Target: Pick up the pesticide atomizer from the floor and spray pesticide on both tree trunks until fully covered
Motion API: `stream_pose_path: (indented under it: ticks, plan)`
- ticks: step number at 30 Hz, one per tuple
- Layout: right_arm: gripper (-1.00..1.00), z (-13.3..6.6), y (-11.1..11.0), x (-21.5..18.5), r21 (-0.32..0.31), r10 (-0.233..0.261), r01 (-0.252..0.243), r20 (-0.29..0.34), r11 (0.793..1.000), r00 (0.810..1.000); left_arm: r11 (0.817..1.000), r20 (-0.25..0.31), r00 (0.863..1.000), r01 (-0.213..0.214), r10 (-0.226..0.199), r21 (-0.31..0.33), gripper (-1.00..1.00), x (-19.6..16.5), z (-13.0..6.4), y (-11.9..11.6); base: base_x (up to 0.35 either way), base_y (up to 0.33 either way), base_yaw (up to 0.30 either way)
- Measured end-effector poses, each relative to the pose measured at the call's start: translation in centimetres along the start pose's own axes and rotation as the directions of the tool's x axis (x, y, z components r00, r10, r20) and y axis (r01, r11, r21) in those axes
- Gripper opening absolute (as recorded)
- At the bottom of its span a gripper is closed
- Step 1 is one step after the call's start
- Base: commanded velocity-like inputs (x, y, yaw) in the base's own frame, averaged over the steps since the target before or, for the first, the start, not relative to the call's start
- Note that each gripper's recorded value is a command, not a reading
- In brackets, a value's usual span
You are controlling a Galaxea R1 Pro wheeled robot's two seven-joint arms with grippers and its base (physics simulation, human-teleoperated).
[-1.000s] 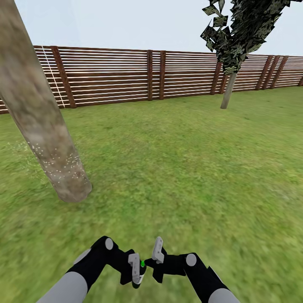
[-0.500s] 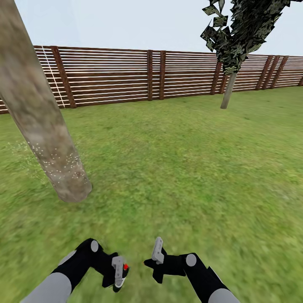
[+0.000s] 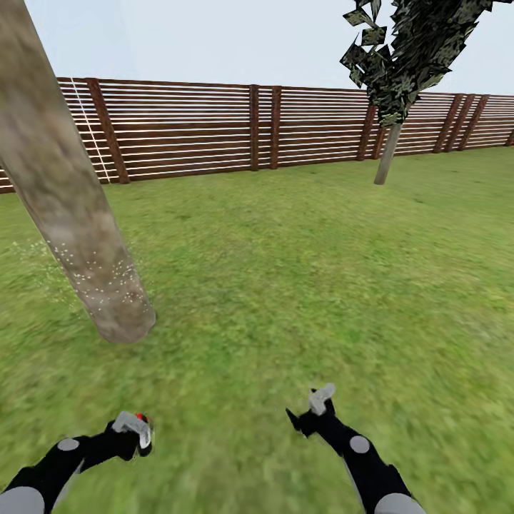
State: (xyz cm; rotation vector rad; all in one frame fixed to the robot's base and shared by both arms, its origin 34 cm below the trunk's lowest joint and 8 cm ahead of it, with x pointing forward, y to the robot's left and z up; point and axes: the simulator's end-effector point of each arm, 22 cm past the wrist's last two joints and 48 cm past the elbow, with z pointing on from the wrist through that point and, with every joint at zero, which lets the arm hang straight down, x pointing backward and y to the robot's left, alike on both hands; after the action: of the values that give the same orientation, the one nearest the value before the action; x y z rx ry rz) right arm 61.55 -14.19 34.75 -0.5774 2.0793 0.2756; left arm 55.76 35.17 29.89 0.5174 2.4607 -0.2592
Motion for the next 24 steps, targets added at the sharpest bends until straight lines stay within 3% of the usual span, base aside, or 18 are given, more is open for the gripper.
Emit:
stream_pose_path:
  ticks: [1, 2, 4, 5, 7, 8, 9, 11, 12, 16, 19, 24]
  plan:
    - [1.00, -0.7, -3.5, 0.9, 0.137, 0.045, -0.044, -0.005, 0.990, 0.999, 0.994, 0.060, 0.996, 0.075, -0.070, -0.082, -1.00, 0.4, -0.3, 1.5, 0.000, 0.000, 0.000]
    - [1.00, -1.3, -5.5, 1.8, 0.225, 0.070, -0.065, -0.011, 0.972, 0.998, 0.982, 0.098, 0.990, 0.118, -0.104, -0.147, -1.00, 1.4, -0.8, 2.5, 0.000, 0.000, 0.000]
    - [1.00, -2.8, -8.1, 4.9, 0.414, 0.125, -0.092, -0.053, 0.906, 0.991, 0.930, 0.156, 0.974, 0.208, -0.167, -0.304, -1.00, 5.4, -2.7, 4.6, 0.000, 0.000, 0.000]
    - [1.00, -4.2, -8.9, 7.0, 0.511, 0.151, -0.093, -0.074, 0.854, 0.986, 0.892, 0.175, 0.965, 0.247, -0.193, -0.379, -1.00, 7.8, -3.9, 5.5, 0.000, 0.000, 0.000]
    - [1.00, -7.1, -8.5, 9.4, 0.632, 0.162, -0.118, -0.012, 0.766, 0.987, 0.770, 0.218, 0.937, 0.348, -0.272, -0.536, -1.00, 12.4, -6.8, 7.6, 0.000, 0.000, 0.000]
    - [1.00, -8.4, -7.9, 10.0, 0.657, 0.159, -0.143, 0.036, 0.740, 0.987, 0.721, 0.229, 0.926, 0.378, -0.301, -0.580, -1.00, 14.1, -7.8, 7.9, 0.000, 0.000, 0.000]
    - [1.00, -9.6, -7.4, 10.7, 0.670, 0.155, -0.157, 0.063, 0.725, 0.986, 0.689, 0.225, 0.918, 0.394, -0.327, -0.608, -1.00, 15.8, -8.4, 7.8, 0.000, 0.000, 0.000]
    - [1.00, -10.0, -6.6, 11.3, 0.666, 0.157, -0.163, 0.069, 0.728, 0.985, 0.674, 0.216, 0.914, 0.399, -0.342, -0.621, -1.00, 16.9, -8.7, 7.4, 0.000, 0.000, 0.000]
    - [1.00, -10.1, -5.1, 12.6, 0.651, 0.182, -0.168, 0.047, 0.740, 0.982, 0.667, 0.216, 0.912, 0.402, -0.348, -0.627, -1.00, 17.4, -8.9, 7.4, 0.000, 0.000, 0.000]
    - [1.00, -10.2, -4.4, 13.4, 0.644, 0.195, -0.169, 0.031, 0.746, 0.980, 0.666, 0.212, 0.913, 0.400, -0.348, -0.629, -1.00, 17.6, -9.0, 7.4, 0.000, 0.000, 0.000]
    - [1.00, -10.6, -1.9, 15.7, 0.620, 0.239, -0.177, -0.018, 0.765, 0.971, 0.666, 0.212, 0.913, 0.400, -0.348, -0.630, -1.00, 17.6, -9.0, 7.4, 0.000, 0.000, 0.000]
    - [1.00, -11.2, -1.1, 17.0, 0.612, 0.253, -0.173, -0.047, 0.772, 0.966, 0.666, 0.212, 0.913, 0.400, -0.348, -0.630, -1.00, 17.6, -9.0, 7.4, 0.000, 0.000, 0.000]
